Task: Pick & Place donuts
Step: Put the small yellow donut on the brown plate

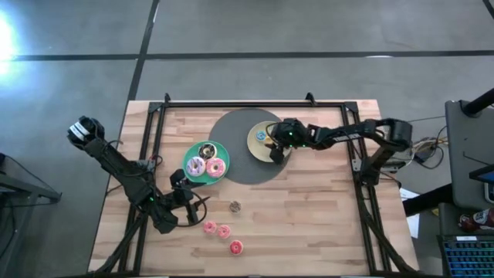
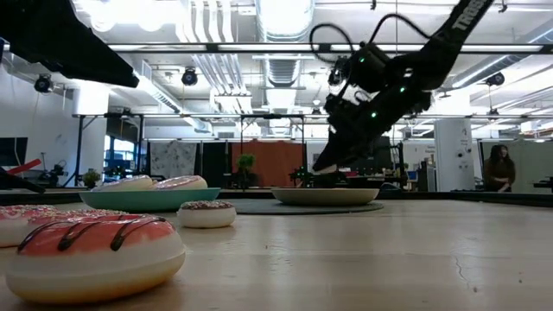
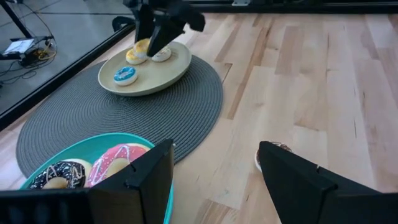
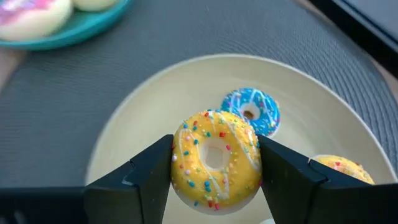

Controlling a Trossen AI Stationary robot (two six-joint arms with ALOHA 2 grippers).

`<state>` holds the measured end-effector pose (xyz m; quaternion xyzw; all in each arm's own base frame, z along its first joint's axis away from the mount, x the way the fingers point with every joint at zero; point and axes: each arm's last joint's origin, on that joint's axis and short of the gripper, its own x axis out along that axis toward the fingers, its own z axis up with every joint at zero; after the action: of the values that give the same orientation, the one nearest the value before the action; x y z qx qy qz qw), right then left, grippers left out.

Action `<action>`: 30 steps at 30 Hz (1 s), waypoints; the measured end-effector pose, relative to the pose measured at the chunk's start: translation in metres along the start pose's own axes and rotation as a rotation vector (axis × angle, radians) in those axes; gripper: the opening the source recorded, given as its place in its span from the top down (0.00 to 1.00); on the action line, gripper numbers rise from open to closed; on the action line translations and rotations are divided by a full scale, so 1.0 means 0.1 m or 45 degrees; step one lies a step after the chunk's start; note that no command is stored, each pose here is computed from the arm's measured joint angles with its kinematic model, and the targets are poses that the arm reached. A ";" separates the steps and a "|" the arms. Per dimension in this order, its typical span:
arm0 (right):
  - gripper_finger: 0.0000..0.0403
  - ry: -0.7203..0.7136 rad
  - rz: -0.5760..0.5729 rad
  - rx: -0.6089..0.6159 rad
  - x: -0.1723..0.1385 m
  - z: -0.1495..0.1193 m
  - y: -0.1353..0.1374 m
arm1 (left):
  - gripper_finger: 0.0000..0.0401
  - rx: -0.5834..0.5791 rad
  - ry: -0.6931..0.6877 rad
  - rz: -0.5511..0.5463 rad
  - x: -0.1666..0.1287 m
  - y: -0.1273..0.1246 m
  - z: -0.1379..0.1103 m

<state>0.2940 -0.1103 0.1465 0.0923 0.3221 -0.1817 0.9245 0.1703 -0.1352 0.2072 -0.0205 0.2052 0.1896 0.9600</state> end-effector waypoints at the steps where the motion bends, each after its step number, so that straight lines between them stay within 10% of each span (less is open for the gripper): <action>1: 0.49 0.010 -0.006 0.007 0.03 0.00 -0.02 | 0.48 0.000 0.000 0.000 0.00 0.00 0.00; 30: 0.49 0.113 -0.057 0.085 0.13 -0.09 -0.17 | 0.48 -0.008 -0.007 0.000 0.00 0.00 0.01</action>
<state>0.2917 -0.1265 0.1301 0.1238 0.3587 -0.2085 0.9014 0.1707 -0.1354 0.2077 -0.0230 0.2020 0.1905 0.9604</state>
